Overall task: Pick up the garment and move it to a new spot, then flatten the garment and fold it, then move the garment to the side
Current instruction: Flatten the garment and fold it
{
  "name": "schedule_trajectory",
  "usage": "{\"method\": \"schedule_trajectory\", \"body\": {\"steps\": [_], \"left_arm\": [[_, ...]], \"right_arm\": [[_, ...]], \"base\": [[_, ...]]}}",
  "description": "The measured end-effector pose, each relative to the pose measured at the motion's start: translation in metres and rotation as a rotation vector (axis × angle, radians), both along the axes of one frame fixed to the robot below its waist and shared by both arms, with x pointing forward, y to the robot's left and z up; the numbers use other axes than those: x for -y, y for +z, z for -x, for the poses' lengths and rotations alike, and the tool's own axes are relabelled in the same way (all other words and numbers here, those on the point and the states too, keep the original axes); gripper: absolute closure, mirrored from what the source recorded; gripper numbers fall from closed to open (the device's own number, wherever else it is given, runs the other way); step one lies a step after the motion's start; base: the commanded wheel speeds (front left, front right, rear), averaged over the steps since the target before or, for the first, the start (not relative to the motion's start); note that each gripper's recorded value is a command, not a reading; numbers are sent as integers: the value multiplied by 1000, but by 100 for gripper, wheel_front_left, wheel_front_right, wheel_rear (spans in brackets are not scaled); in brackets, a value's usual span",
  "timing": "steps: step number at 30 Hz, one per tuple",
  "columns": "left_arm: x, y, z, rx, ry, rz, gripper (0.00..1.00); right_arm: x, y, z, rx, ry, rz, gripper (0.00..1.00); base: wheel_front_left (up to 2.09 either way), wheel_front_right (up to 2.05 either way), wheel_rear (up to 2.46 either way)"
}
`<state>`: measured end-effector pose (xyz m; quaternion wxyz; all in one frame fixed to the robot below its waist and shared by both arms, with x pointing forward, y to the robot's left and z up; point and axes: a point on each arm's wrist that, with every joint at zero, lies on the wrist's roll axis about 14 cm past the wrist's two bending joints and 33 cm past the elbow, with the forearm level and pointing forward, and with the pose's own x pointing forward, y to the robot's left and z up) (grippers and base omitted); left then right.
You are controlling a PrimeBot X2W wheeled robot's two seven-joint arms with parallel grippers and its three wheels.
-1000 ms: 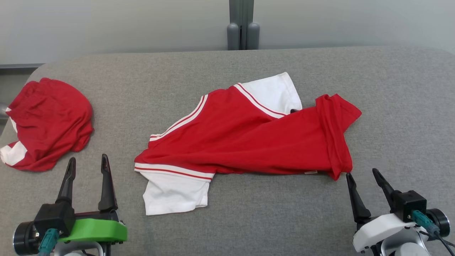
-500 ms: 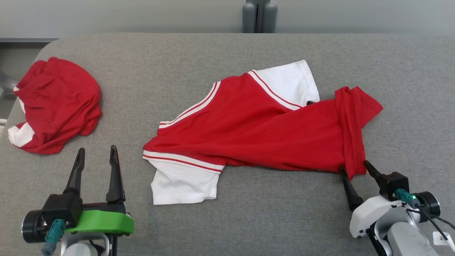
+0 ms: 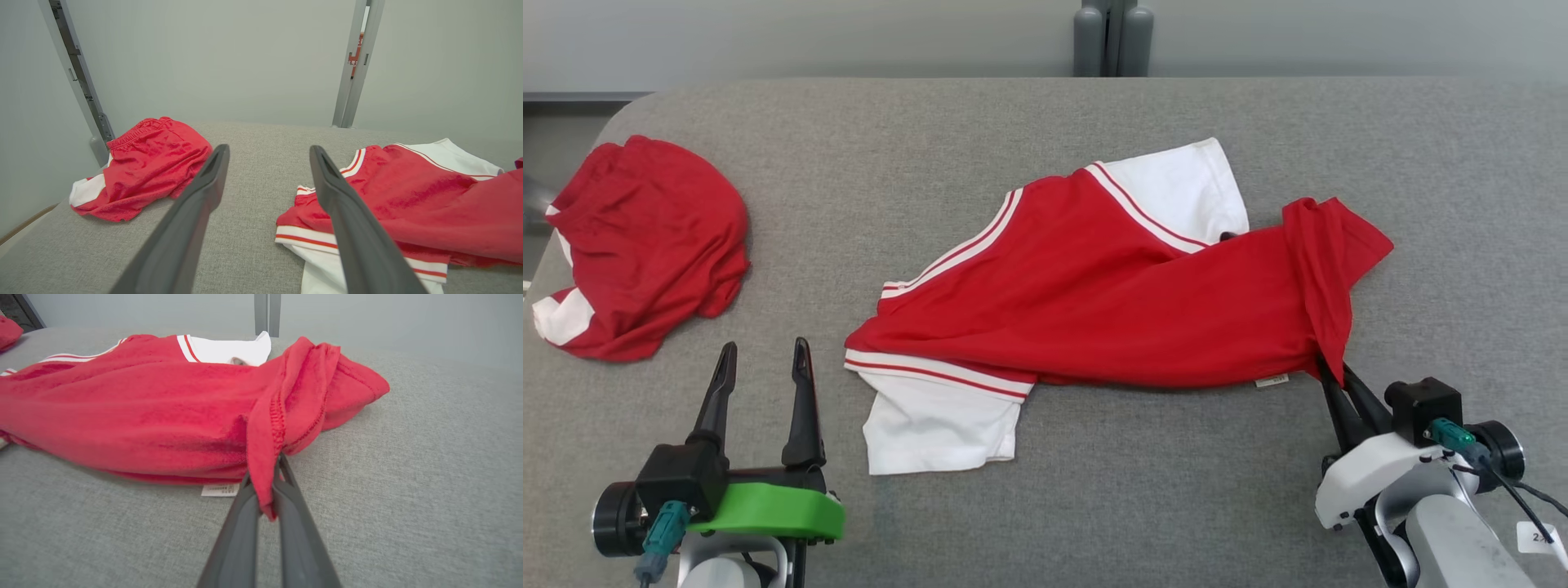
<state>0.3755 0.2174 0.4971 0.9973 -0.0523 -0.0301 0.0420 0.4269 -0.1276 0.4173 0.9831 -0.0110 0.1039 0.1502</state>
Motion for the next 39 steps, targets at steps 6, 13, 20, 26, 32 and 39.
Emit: {"method": "schedule_trajectory", "body": {"steps": [6, 13, 20, 26, 32, 39], "left_arm": [[11, -2, -3, -3, -29, 10, 0], [31, -2, -11, 0, -86, 23, 0], [39, -4, -15, -6, -108, 29, 0], [36, -7, -14, -14, -101, 29, 0], [33, -9, -12, -22, -91, 27, 0], [26, -12, -12, -32, -74, 23, 0]], "right_arm": [[-1, 20, 23, 66, 10, -28, 100], [17, 27, 58, 61, -42, -76, 100], [21, 7, 100, -61, -56, -82, 100], [21, 11, 97, -56, -48, -83, 100], [20, 26, 64, 4, -4, -43, 100], [10, 29, 17, 25, 56, 16, 100]], "base": [[0, 0, 0], [0, 0, 0], [0, 0, 0], [0, 0, 0], [0, 0, 0], [0, 0, 0]]}}
